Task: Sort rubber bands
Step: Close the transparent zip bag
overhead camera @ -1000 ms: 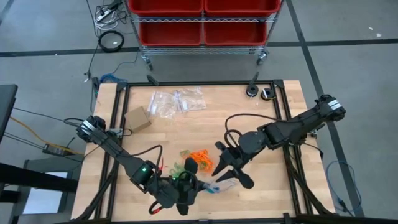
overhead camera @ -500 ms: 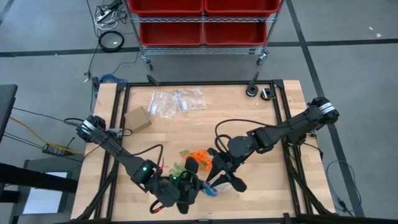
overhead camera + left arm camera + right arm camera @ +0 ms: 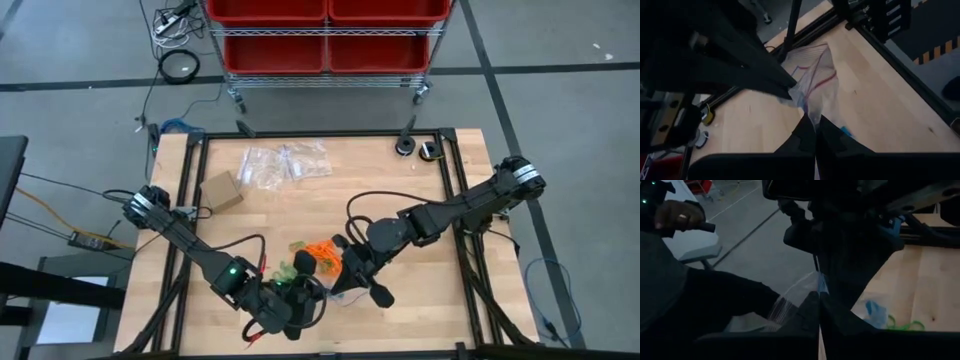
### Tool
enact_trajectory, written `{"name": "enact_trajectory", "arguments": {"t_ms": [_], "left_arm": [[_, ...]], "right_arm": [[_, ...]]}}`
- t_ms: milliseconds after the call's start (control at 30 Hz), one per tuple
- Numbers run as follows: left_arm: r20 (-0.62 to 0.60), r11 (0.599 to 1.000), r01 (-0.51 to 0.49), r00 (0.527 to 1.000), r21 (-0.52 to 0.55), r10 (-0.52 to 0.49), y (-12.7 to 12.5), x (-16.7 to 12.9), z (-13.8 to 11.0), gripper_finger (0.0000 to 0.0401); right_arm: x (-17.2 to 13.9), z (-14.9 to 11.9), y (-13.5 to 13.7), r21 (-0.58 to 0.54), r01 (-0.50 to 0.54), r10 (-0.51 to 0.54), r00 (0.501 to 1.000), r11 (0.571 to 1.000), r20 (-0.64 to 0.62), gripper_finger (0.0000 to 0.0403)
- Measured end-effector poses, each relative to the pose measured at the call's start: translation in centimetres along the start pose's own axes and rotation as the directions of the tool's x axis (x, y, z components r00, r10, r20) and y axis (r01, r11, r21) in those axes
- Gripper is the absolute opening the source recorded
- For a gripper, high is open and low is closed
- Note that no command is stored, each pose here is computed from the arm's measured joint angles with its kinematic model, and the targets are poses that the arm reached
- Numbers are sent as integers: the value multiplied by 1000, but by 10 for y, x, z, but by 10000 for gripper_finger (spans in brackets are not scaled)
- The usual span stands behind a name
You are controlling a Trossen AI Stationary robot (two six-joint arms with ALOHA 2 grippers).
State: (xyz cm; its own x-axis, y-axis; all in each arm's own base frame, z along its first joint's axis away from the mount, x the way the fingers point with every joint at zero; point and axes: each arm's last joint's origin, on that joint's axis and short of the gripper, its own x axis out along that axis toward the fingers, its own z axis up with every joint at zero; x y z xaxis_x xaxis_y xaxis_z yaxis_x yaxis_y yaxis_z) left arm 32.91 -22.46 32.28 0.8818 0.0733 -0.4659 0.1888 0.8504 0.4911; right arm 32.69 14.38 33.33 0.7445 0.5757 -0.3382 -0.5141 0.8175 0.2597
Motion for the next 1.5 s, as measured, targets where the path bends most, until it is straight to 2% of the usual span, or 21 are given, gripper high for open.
{"name": "enact_trajectory", "arguments": {"t_ms": [133,300,400,467,567,667,833,1000,1167,1233,1333,1500], "left_arm": [[-12,999,2,1000,-35,-2,0,0,-1,0],[-66,996,-17,998,-89,11,3,2,-7,0],[-100,994,-39,995,-101,29,4,3,-11,0],[-93,994,-38,995,-99,29,4,3,-10,0],[-62,996,-15,998,-83,10,3,3,-7,0],[-36,997,16,999,-70,-18,0,0,-4,0],[-25,998,29,999,-64,-31,-4,-2,-3,0],[-2,999,29,1000,-42,-29,-5,-3,0,0],[47,1000,25,999,-8,-25,-6,-4,5,0],[56,1000,24,998,10,-24,-6,-5,6,0],[69,999,21,997,25,-23,-7,-5,8,0],[72,999,19,997,29,-21,-6,-5,8,0]], "right_arm": [[1,-1,5,-29,-13,13,1000,999,-1,1],[4,-2,21,-138,-60,62,998,989,11,0],[5,-3,28,-147,-99,101,995,984,3,0],[5,-4,28,-142,-57,57,998,988,-4,0],[-1,-3,23,-137,65,-65,998,988,4,0],[-13,4,20,-133,131,-127,991,982,34,5],[-22,8,17,-118,140,-136,990,983,44,37],[-19,5,17,-74,69,-69,998,995,3,98],[-19,2,16,-52,81,-82,996,995,-26,148],[-19,2,15,-33,78,-79,996,996,-30,155],[-20,2,13,6,11,-10,999,1000,-44,155],[-20,2,13,26,-6,8,999,1000,-50,146]]}}
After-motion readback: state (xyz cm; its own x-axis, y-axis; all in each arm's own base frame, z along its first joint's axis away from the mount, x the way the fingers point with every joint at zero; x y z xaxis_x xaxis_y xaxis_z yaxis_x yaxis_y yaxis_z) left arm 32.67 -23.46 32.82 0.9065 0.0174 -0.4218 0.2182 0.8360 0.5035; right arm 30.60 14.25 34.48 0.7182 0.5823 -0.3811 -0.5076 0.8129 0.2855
